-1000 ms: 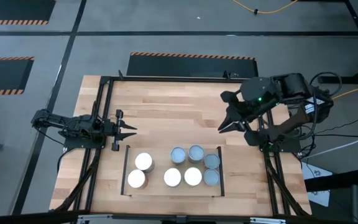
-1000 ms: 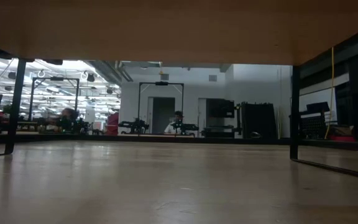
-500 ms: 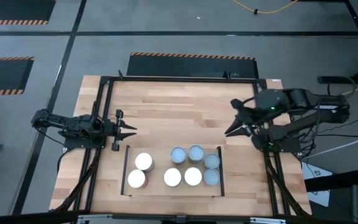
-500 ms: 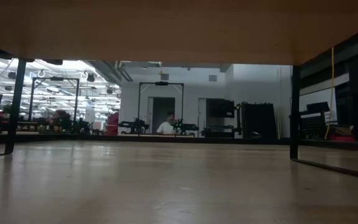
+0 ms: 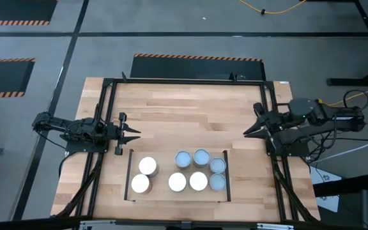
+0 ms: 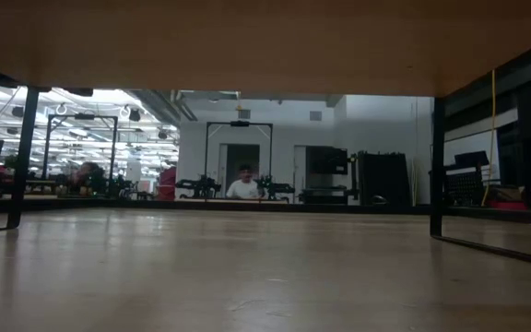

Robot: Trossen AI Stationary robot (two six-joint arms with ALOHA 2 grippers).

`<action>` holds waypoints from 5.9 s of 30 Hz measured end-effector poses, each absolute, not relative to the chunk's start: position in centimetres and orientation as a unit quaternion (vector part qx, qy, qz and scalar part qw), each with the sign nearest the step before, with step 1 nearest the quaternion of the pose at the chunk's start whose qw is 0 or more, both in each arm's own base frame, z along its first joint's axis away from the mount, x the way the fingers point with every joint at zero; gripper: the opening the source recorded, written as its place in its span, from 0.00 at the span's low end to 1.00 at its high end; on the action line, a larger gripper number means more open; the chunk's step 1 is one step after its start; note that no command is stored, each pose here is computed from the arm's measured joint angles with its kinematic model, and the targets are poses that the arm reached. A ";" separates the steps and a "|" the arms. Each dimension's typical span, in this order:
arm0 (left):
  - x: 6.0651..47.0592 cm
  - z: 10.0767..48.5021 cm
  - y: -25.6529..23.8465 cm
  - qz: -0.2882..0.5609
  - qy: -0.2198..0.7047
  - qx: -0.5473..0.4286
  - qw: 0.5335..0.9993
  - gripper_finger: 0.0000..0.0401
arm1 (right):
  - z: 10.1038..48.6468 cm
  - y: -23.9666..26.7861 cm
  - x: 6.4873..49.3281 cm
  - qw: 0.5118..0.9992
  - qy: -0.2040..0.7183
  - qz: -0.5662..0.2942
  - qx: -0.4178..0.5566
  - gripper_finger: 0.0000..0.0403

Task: Pick and place cans onto a shelf
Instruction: Return to Home Position

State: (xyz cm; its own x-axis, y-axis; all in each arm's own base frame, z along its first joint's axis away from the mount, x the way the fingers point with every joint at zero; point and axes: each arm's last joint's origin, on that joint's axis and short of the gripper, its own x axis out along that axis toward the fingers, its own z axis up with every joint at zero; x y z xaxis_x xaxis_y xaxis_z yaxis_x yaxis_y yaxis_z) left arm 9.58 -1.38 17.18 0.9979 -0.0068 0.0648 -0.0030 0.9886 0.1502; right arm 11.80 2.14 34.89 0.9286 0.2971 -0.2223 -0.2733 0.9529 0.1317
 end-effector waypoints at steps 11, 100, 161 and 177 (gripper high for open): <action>9.6 17.2 -1.4 -0.001 -0.033 0.075 0.997 0.20 | 31.5 1.4 8.1 0.991 0.055 0.110 0.049 0.11; 9.6 17.1 -1.4 0.001 -0.029 0.078 0.997 0.20 | 16.8 1.4 9.7 0.997 -0.015 0.070 -0.003 0.11; 9.7 17.0 0.2 0.088 -0.016 0.080 0.993 0.20 | 16.8 1.4 9.7 0.997 -0.017 0.071 -0.028 0.11; 9.7 17.0 0.2 0.088 -0.016 0.080 0.993 0.20 | 16.8 1.4 9.7 0.997 -0.017 0.071 -0.029 0.11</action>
State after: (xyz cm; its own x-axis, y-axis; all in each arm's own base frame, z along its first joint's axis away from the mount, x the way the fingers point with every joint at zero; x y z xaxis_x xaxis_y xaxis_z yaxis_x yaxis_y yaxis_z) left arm 9.70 0.20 17.01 0.9840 0.1720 0.0460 -0.1771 0.9717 0.1564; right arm 9.65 1.36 16.81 0.9895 0.1418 0.0291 -0.1399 0.9884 -0.0593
